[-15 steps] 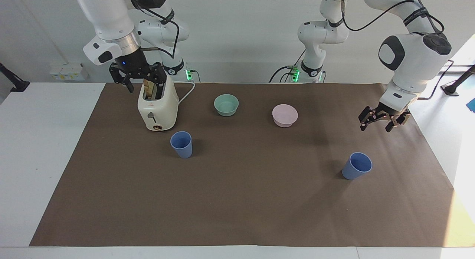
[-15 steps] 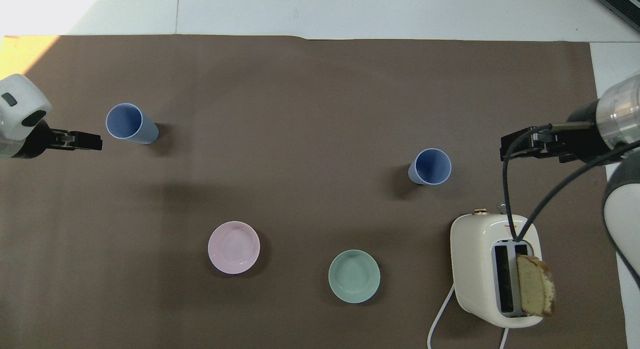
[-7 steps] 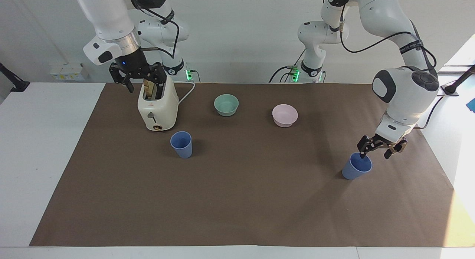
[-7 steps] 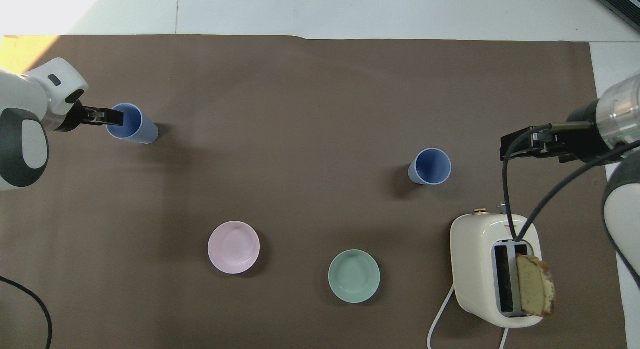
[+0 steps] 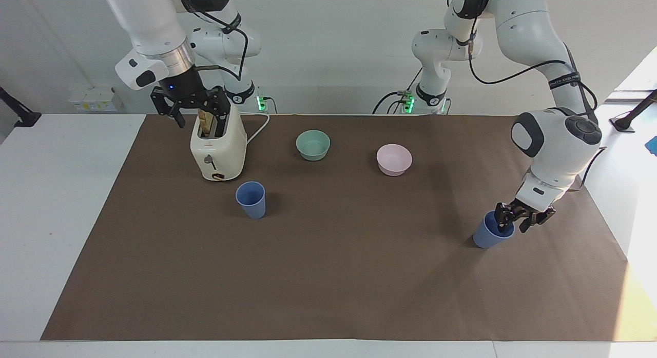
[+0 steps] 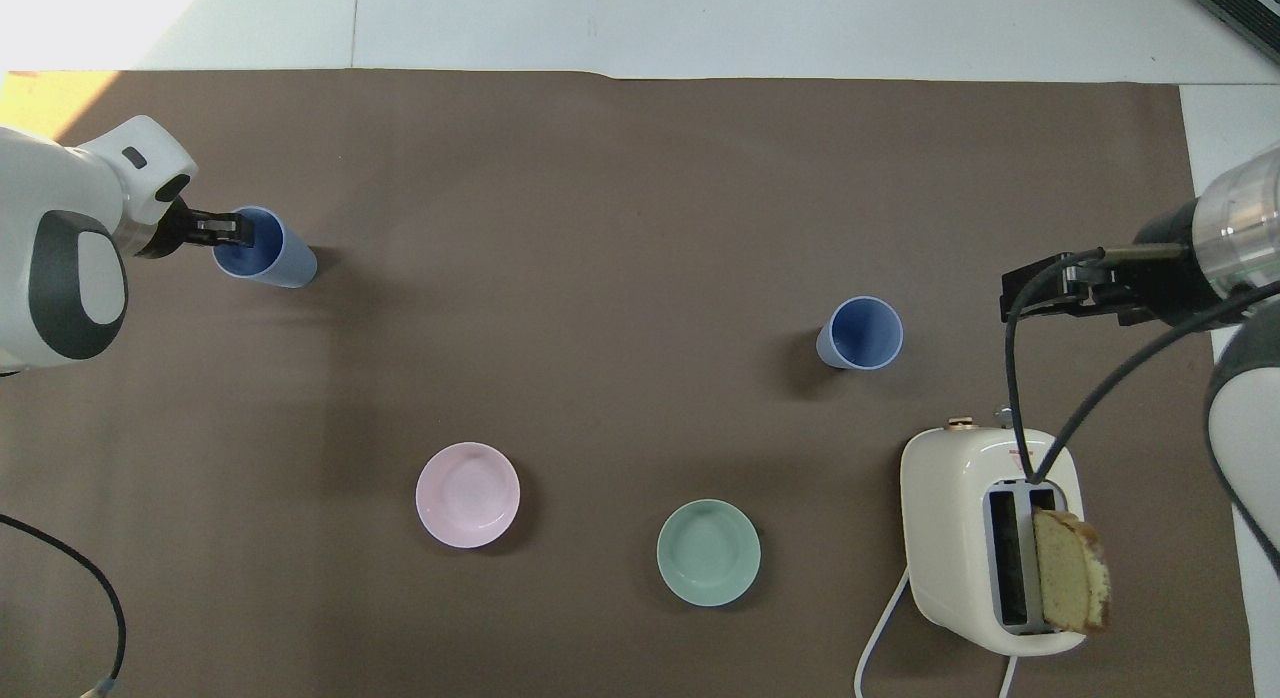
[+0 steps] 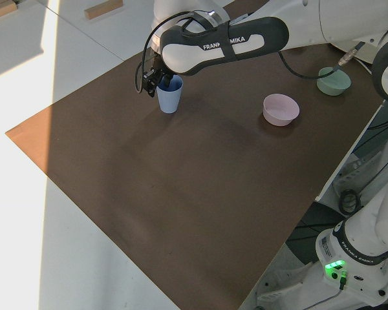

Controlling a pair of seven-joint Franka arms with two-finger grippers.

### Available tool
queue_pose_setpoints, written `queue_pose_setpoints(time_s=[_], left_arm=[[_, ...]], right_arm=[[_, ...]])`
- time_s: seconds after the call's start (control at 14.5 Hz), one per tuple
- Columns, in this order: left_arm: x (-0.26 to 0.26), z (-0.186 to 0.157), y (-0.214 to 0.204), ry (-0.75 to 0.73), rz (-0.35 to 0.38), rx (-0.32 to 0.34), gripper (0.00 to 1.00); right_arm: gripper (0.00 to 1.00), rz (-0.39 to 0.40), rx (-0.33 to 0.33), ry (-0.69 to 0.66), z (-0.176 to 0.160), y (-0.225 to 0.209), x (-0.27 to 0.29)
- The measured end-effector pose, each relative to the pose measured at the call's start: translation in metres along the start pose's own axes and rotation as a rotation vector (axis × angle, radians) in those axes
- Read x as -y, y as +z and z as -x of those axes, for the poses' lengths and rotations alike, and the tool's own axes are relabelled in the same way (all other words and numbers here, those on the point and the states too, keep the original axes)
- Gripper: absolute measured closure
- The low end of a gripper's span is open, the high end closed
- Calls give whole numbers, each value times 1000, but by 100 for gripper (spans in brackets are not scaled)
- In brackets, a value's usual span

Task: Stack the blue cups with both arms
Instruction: 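Close the left gripper on the blue cup's rim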

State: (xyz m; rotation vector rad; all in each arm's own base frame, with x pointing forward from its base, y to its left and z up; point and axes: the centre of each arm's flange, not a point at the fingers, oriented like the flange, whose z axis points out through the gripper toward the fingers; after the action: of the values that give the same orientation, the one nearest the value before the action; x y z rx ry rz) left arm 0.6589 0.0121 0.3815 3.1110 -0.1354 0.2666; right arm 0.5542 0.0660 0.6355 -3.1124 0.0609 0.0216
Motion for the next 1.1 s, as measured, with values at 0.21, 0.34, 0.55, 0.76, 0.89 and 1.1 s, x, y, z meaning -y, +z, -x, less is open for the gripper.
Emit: queue_pose_setpoints(time_s=[0.21, 0.34, 0.55, 0.76, 0.89, 1.1], left_arm=[[-2, 4, 6, -1, 5, 14, 67], [-3, 4, 6, 1, 6, 15, 78], [-6, 4, 5, 5, 8, 13, 96], [-7, 1, -2, 7, 9, 4, 96], [-10, 0, -20, 13, 14, -2, 96], [-35, 3, -57, 50, 31, -5, 96]], right_arm=[[0, 0, 0, 0, 0, 0, 0], [0, 0, 0, 0, 0, 0, 0], [0, 0, 0, 0, 0, 0, 0], [0, -1, -3, 0, 0, 0, 0], [0, -1, -4, 0, 0, 0, 0], [0, -1, -4, 0, 0, 0, 0]])
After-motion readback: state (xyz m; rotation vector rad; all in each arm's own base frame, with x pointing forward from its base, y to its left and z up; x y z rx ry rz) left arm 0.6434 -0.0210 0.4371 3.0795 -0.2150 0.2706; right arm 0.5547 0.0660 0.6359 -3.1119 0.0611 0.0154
